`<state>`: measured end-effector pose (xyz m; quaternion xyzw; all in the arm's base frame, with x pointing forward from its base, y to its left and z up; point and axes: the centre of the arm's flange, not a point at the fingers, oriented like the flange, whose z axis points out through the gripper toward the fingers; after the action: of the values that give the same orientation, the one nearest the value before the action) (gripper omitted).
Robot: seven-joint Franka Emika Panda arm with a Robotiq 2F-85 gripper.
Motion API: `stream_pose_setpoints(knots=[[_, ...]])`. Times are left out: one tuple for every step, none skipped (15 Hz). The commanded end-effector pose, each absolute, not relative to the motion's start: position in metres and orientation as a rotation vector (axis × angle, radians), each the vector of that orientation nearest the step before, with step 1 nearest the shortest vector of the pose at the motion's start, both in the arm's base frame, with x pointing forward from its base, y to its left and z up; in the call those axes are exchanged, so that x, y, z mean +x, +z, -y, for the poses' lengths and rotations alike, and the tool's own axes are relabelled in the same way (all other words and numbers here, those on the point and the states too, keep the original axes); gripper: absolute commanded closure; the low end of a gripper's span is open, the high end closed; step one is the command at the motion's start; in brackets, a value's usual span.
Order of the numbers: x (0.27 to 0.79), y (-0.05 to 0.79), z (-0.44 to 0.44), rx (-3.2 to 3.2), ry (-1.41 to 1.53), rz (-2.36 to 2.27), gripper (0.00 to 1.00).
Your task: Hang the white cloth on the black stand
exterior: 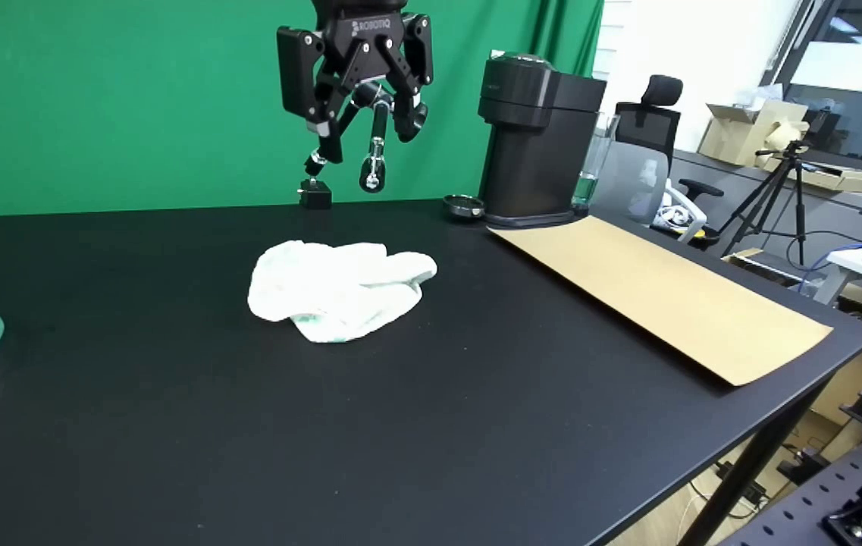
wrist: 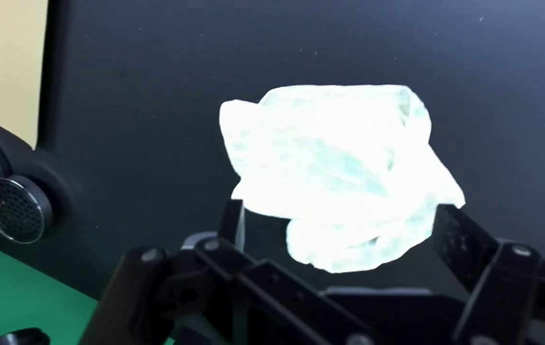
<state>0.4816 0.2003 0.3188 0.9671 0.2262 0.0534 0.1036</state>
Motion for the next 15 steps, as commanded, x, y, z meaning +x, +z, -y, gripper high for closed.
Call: stream_pose_setpoints(knots=[[0.459,0.3,-0.212,2.829,0.148,-0.71,0.0],[0.458,0.291,-0.214,2.824,0.135,-0.738,0.0],[0.456,0.284,-0.214,2.821,0.126,-0.76,0.0],[0.455,0.277,-0.214,2.817,0.115,-0.782,0.0],[0.457,0.268,-0.214,2.82,0.105,-0.8,0.0],[0.457,0.259,-0.213,2.821,0.088,-0.815,0.0],[0.458,0.251,-0.214,2.824,0.076,-0.827,0.0],[0.459,0.243,-0.215,2.823,0.07,-0.843,0.0],[0.46,0.235,-0.217,2.821,0.063,-0.861,0.0],[0.461,0.228,-0.219,2.818,0.063,-0.888,0.0],[0.463,0.221,-0.221,2.817,0.062,-0.913,0.0],[0.465,0.215,-0.223,2.808,0.066,-0.94,0.0],[0.467,0.21,-0.224,2.801,0.07,-0.963,0.0],[0.471,0.205,-0.224,2.798,0.071,-0.982,0.0],[0.474,0.201,-0.224,2.791,0.076,-0.999,0.0]])
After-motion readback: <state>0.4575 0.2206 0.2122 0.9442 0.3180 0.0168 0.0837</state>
